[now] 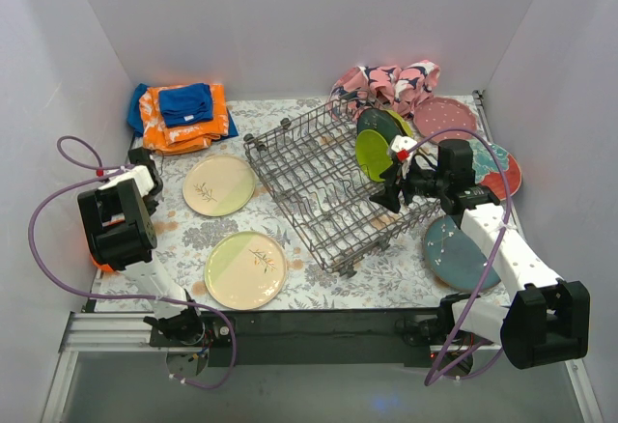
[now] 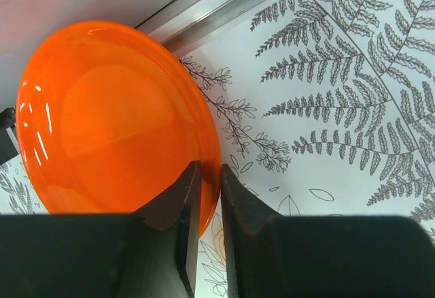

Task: Load the plates into the dish rack
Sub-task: Grab a plate with the left arm, then pass the plate from the left arm to the right, then insert the plate into the dish rack, then grab a plate with the left arm

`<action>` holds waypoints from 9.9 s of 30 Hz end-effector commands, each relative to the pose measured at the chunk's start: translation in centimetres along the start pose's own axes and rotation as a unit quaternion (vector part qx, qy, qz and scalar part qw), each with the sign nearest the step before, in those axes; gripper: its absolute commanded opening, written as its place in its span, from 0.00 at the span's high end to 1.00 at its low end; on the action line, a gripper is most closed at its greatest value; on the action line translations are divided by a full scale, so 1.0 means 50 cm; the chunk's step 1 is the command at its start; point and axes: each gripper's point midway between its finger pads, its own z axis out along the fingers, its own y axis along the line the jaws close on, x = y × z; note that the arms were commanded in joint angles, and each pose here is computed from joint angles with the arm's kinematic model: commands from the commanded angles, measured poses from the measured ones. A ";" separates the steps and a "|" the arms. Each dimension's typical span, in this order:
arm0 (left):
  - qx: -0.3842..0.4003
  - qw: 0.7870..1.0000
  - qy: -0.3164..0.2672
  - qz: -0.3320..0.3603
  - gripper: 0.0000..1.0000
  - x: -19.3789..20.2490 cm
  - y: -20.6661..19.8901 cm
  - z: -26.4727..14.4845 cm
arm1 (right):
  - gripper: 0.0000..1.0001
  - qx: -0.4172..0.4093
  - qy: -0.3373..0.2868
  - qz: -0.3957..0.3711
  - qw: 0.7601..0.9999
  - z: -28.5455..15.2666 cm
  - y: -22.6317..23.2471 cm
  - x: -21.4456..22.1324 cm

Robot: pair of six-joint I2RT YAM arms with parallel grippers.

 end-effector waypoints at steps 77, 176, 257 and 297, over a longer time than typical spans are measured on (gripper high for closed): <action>0.613 0.742 0.156 -0.225 1.00 -0.036 -0.048 -0.722 | 0.06 0.006 0.037 -0.237 0.971 0.364 0.301 -0.336; 0.613 0.788 -0.058 0.031 0.18 0.119 -0.098 -0.517 | 0.99 0.417 0.076 0.036 0.905 0.088 -0.261 -0.043; 0.485 0.853 0.169 0.089 0.33 0.248 -0.127 -0.424 | 0.02 -0.091 -0.031 -0.033 0.995 0.005 0.092 -0.050; 0.274 0.941 0.165 -0.113 0.83 0.173 -0.181 -0.207 | 0.02 -0.095 -0.015 -0.024 0.995 0.016 0.083 -0.015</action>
